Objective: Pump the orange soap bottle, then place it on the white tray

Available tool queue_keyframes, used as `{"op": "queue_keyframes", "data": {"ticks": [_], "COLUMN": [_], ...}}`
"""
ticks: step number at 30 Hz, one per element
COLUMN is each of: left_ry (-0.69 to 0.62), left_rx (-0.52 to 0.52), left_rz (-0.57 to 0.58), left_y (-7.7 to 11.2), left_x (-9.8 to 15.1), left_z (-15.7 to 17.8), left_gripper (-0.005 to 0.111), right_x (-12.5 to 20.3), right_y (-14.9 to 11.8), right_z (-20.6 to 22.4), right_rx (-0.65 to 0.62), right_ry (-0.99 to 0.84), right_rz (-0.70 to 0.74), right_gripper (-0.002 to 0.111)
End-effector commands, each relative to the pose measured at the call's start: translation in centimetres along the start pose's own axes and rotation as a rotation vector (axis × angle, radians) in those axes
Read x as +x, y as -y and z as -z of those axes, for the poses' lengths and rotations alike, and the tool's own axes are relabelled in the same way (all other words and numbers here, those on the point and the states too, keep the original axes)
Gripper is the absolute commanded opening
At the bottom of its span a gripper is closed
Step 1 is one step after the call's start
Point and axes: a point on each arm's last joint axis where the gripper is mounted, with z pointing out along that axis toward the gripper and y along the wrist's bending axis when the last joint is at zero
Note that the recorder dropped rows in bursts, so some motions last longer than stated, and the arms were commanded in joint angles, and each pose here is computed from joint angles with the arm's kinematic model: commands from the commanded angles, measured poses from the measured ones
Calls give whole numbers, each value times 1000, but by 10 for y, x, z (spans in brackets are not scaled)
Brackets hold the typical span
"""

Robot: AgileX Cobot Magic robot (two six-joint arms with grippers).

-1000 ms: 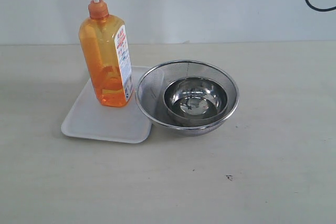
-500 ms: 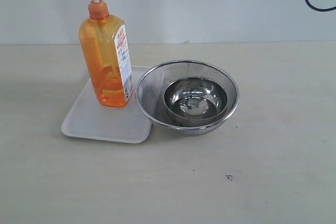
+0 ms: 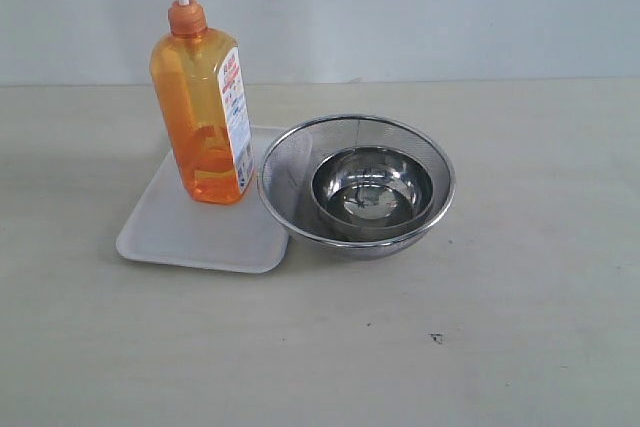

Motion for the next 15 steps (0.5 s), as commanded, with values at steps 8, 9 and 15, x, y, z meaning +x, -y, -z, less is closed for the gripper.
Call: {"op": "queue_keyframes", "data": {"ticks": [8, 9, 15], "left_ry": [11, 11, 11], "left_rx": [8, 8, 8], "left_rz": [-5, -5, -5], "left_y": [1, 1, 1], "left_x": [0, 0, 0], "left_z": [0, 0, 0], "left_gripper": [5, 5, 5], "right_x": [-44, -38, 1], "right_y": [-21, -30, -74], "right_z": [131, 142, 178], "right_rx": [780, 809, 842], "right_ry": [175, 170, 104], "right_rz": [-294, -298, -321], "right_gripper": [0, 0, 0]}}
